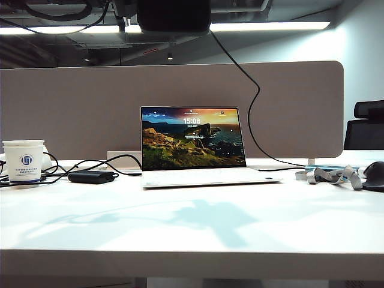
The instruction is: Pick up the black phone, pick up the charger plug, insert the charger plug into the phone's charging port, and finally place the connected phone back on the desk.
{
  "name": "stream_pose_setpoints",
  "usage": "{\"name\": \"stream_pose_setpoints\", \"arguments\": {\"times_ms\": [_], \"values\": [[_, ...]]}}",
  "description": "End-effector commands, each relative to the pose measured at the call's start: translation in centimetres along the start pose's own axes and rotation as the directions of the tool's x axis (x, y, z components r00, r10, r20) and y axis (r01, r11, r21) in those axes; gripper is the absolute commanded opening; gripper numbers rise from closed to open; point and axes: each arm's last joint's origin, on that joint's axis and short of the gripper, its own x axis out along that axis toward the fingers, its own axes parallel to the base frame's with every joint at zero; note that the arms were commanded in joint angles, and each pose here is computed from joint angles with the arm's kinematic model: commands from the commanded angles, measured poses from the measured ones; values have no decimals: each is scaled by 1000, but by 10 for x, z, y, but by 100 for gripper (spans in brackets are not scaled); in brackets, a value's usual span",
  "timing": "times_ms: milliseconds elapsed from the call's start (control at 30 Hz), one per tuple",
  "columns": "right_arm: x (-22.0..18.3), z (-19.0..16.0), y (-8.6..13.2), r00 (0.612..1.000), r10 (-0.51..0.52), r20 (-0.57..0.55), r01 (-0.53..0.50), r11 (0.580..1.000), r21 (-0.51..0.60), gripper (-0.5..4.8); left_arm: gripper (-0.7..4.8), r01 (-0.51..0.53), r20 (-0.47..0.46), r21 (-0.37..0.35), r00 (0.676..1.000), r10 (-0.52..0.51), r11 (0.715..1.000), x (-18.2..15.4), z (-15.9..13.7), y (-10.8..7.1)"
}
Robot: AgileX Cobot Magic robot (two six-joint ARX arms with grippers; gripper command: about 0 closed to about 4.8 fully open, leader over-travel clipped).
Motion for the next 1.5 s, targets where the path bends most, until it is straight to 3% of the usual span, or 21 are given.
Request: {"name": "stream_pose_setpoints", "arguments": {"times_ms": [33, 267, 466, 700, 933, 1233, 1499], "values": [[-12, 8, 8, 999, -26, 22, 27, 999, -40, 217, -7, -4, 14, 26, 1000, 3, 1000, -1, 5, -1], [-43, 16, 17, 982, -176, 70, 180, 982, -54, 216, -7, -112, -22, -65, 994, 111, 992, -1, -4, 4], [-56, 20, 21, 946, -306, 101, 312, 949, -47, 216, -7, -236, -135, -192, 968, 213, 953, 0, -27, 16], [-60, 20, 23, 935, -339, 106, 344, 938, -34, 217, -7, -444, -281, -296, 887, 367, 846, -4, -47, 22], [-60, 20, 24, 937, -334, 104, 336, 942, -7, 216, -7, -470, -356, -352, 867, 348, 810, -1, -71, 35], [-60, 21, 26, 937, -335, 105, 337, 942, -4, 216, -7, -528, -426, -445, 835, 348, 723, 2, -98, 49], [-60, 20, 27, 937, -334, 99, 335, 942, 5, 215, -7, -530, -469, -482, 829, 305, 698, 4, -119, 58]]}}
